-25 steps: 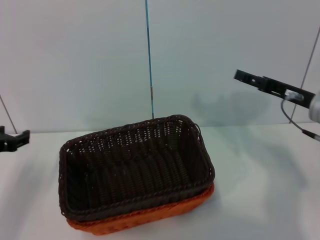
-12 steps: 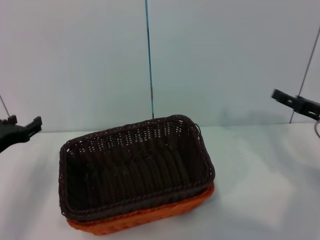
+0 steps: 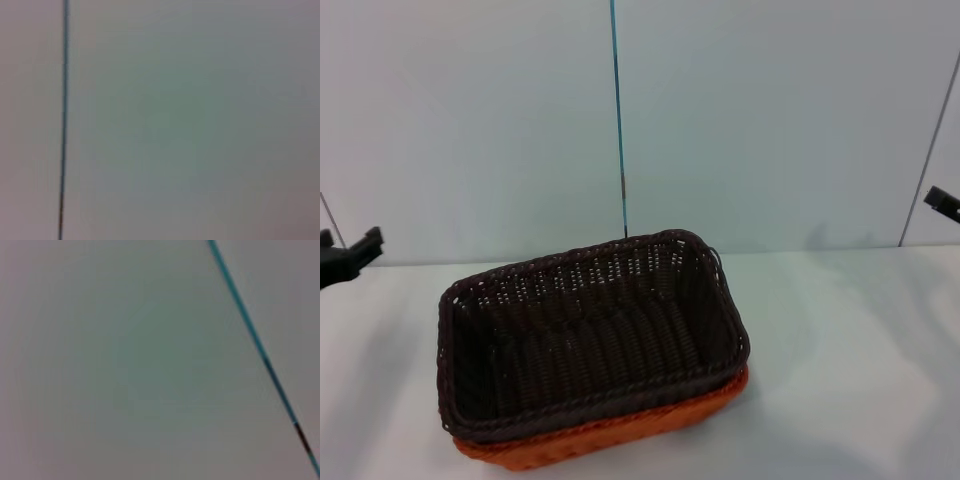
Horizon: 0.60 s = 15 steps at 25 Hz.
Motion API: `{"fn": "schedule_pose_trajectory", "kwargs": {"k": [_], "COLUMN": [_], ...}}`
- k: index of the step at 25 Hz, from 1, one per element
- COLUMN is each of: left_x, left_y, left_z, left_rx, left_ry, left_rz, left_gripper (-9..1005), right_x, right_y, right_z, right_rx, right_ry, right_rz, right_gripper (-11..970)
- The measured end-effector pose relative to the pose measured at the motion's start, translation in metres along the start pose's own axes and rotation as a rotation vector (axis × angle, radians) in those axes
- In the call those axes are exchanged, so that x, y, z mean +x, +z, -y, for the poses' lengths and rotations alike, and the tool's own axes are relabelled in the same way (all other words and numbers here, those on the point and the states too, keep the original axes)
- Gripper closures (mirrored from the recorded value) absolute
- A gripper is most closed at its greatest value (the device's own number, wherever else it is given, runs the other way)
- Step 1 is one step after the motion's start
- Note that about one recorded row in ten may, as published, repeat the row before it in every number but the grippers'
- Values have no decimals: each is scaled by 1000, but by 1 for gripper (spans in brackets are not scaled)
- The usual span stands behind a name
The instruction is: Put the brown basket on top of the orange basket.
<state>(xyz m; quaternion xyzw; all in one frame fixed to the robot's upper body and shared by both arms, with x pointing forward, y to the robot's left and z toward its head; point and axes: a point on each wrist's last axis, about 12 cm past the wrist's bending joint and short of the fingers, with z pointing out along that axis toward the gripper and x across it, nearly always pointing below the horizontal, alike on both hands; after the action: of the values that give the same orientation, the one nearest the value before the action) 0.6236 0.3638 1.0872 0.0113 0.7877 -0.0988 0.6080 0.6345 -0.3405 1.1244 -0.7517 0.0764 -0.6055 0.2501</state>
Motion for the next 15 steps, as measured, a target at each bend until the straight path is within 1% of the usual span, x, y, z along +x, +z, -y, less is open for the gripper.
{"fn": "schedule_pose_trajectory", "kwargs": {"k": [1,6,10,12,15], "left_x": [1,0,-2,-3,-5], "left_y": [-5,-12,-14,-14,-14], "left_z": [-5,-11,-12,-11,-10], "left_rx": [-6,1,8,18,34], "left_ry": [-23,-47,-47,-43,-42], "left_rz": [20,50,60,66,76], "left_gripper": [274,274,274,274,274], "right_x": [0,1,2,2,0], "right_y": [-1,-3,-3,-2,0], "right_z": [-1,-3,-2,0,5], "right_rx": [-3,-10,-5,13,47], "right_ry": [-2,-18,-37,-74,-168], "right_rz": [-2,-6,-1,3,3], "right_gripper": [88,89,90,90,90]}}
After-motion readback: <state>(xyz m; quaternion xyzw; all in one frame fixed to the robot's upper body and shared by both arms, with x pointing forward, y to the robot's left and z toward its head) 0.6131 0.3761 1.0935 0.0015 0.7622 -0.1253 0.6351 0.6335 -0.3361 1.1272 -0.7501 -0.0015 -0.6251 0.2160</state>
